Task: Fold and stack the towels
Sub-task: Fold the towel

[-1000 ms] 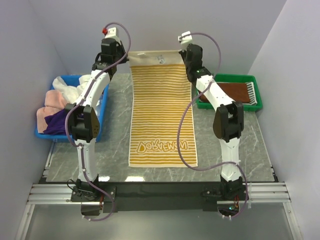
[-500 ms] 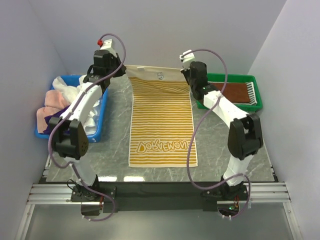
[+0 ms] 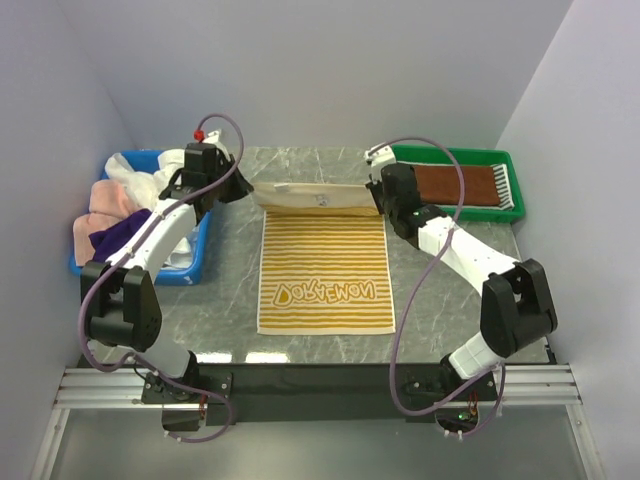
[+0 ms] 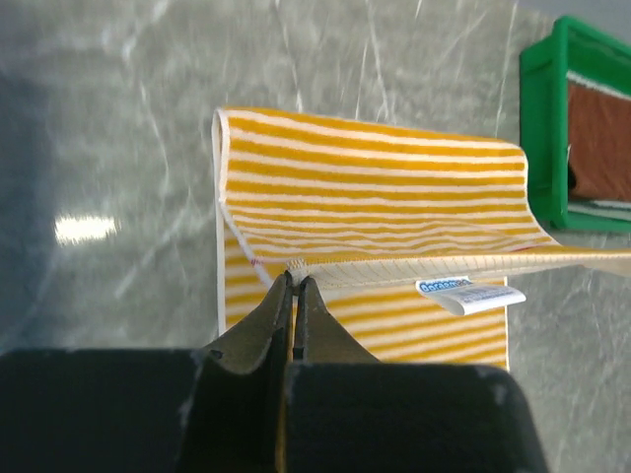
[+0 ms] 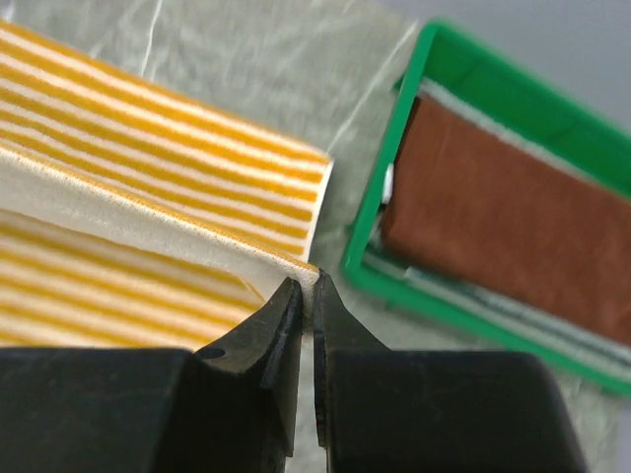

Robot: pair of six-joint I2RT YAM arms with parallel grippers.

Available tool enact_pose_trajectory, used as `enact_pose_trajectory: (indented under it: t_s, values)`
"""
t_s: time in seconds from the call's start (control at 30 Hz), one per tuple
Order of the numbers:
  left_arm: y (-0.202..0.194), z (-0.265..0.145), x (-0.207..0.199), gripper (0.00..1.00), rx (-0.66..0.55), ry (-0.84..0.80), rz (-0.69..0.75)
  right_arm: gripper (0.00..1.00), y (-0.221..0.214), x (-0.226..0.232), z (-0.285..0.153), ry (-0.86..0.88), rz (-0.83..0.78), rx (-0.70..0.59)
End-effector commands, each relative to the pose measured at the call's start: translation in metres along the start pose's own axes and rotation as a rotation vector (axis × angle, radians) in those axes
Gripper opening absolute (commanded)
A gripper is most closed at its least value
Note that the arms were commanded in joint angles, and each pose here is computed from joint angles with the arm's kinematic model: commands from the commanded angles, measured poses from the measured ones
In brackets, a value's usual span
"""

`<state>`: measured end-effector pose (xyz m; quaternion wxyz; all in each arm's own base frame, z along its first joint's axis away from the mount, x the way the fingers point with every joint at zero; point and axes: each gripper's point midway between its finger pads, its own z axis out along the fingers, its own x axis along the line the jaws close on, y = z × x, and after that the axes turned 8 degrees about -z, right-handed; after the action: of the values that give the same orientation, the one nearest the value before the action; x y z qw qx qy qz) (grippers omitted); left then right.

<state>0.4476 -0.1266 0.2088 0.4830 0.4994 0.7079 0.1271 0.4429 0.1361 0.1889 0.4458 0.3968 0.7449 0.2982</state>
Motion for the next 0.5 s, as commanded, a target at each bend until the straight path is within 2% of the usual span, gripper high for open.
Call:
enact_pose_trajectory:
  t_s: [0.0,0.17,0.47]
  values:
    - [0.012,-0.022,0.014,0.0,-0.052,0.045,-0.051,0.0,-0.023,-0.026,-0.024,-0.121,0.056,0.079]
    - [-0.008,-0.026,0.019,0.0,0.007,0.049,-0.073,0.0,-0.033,-0.022,-0.04,-0.121,0.088,0.104]
    - [-0.022,-0.051,0.025,0.0,0.011,0.078,-0.119,0.0,-0.055,-0.014,-0.061,-0.141,0.228,0.154]
